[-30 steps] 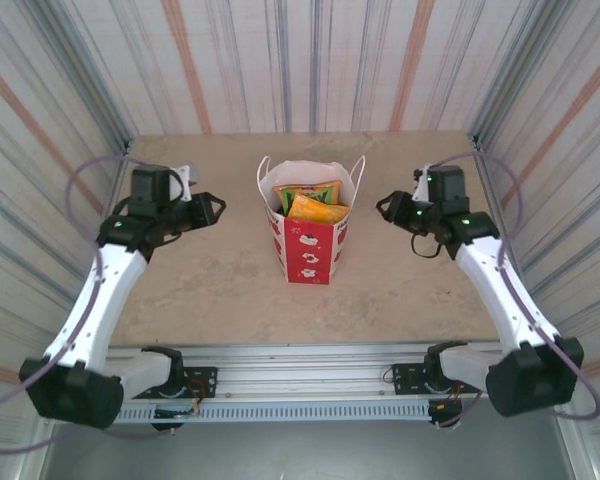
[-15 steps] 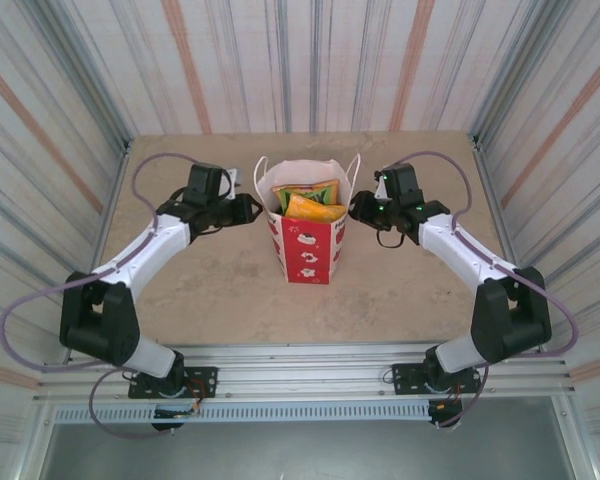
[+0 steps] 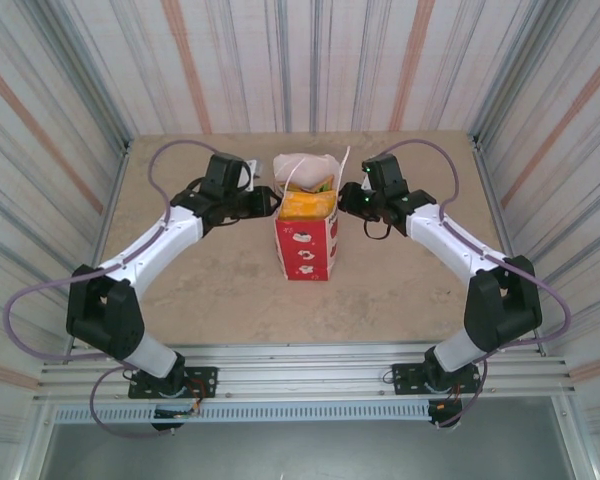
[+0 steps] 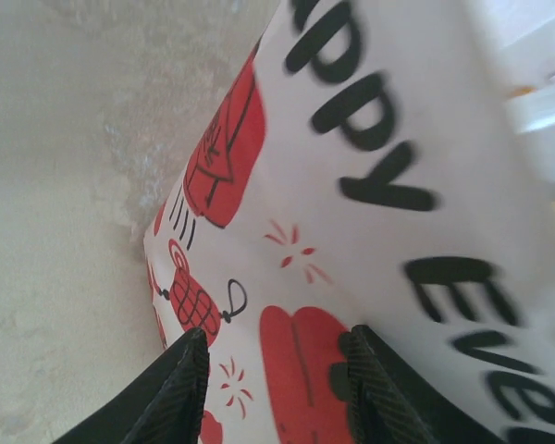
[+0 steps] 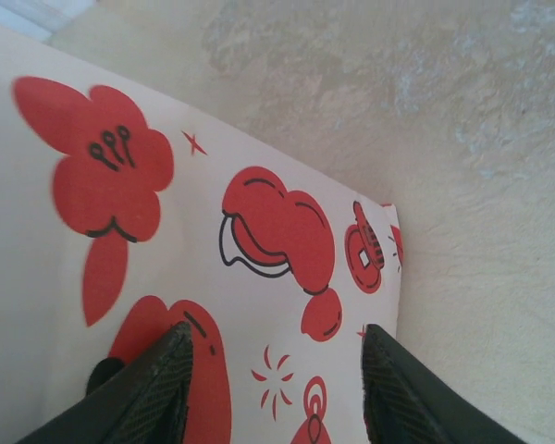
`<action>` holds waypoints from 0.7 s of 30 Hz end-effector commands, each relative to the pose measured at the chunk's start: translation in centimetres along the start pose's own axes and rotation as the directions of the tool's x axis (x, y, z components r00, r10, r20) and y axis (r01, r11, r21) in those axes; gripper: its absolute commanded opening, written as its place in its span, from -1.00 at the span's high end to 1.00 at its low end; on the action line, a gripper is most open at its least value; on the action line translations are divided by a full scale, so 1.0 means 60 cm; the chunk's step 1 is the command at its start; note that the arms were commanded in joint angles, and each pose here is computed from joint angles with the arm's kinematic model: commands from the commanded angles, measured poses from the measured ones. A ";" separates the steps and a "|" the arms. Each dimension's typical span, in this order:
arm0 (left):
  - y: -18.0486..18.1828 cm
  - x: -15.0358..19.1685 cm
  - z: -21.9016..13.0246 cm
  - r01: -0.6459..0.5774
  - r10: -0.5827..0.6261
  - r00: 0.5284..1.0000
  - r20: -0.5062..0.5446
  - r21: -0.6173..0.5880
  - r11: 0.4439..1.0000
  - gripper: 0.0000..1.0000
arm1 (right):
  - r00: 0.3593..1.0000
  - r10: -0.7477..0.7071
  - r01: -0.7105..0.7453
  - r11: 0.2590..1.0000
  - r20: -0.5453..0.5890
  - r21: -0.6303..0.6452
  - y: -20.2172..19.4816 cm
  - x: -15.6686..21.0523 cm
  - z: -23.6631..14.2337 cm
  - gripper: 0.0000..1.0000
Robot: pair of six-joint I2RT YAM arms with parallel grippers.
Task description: Place the snacks into the paper bag
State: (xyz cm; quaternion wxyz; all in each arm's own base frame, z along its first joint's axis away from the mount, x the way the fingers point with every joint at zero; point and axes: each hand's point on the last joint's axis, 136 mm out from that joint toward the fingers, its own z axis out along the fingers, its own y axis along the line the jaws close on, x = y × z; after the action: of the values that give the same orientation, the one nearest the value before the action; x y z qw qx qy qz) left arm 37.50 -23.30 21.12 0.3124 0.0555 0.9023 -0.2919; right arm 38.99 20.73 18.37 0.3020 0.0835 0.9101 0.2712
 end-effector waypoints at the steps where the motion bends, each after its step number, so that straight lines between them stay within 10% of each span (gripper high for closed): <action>1: -0.009 -0.026 -0.043 -0.026 0.026 0.998 0.057 0.007 1.000 0.03 | 1.000 -0.019 0.019 1.000 0.025 0.002 0.013 -0.012 -0.035 -0.12; 7: 0.091 -0.021 -0.111 0.020 -0.004 0.991 0.131 -0.125 0.992 -0.16 | 0.996 -0.038 0.030 0.995 0.084 0.095 -0.064 -0.029 -0.094 -0.24; 9: 0.131 -0.022 -0.138 0.031 0.003 0.984 0.178 -0.191 0.981 -0.46 | 0.990 -0.063 0.049 0.992 0.125 0.113 -0.086 -0.041 -0.120 -0.27; 10: 0.151 -0.024 -0.151 0.038 0.007 0.978 0.208 -0.214 0.976 -0.95 | 0.986 -0.080 0.061 0.990 0.144 0.127 -0.100 -0.046 -0.131 -0.33; 12: 0.195 -0.024 -0.173 0.069 0.001 0.966 0.260 -0.261 0.963 -0.97 | 0.974 -0.132 0.102 0.981 0.183 0.164 -0.124 -0.056 -0.152 -0.93; 21: 0.309 0.013 -0.180 -0.041 0.238 0.895 0.376 -0.463 0.886 -0.97 | 0.892 -0.316 0.223 0.930 0.323 0.294 -0.255 -0.045 -0.166 -0.98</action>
State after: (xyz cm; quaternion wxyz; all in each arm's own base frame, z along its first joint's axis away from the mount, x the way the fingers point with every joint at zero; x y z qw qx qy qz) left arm 35.51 -3.22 17.17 0.4502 -0.0587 0.8833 -0.1171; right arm 35.05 4.11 18.23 0.4371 0.0792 0.8870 0.1261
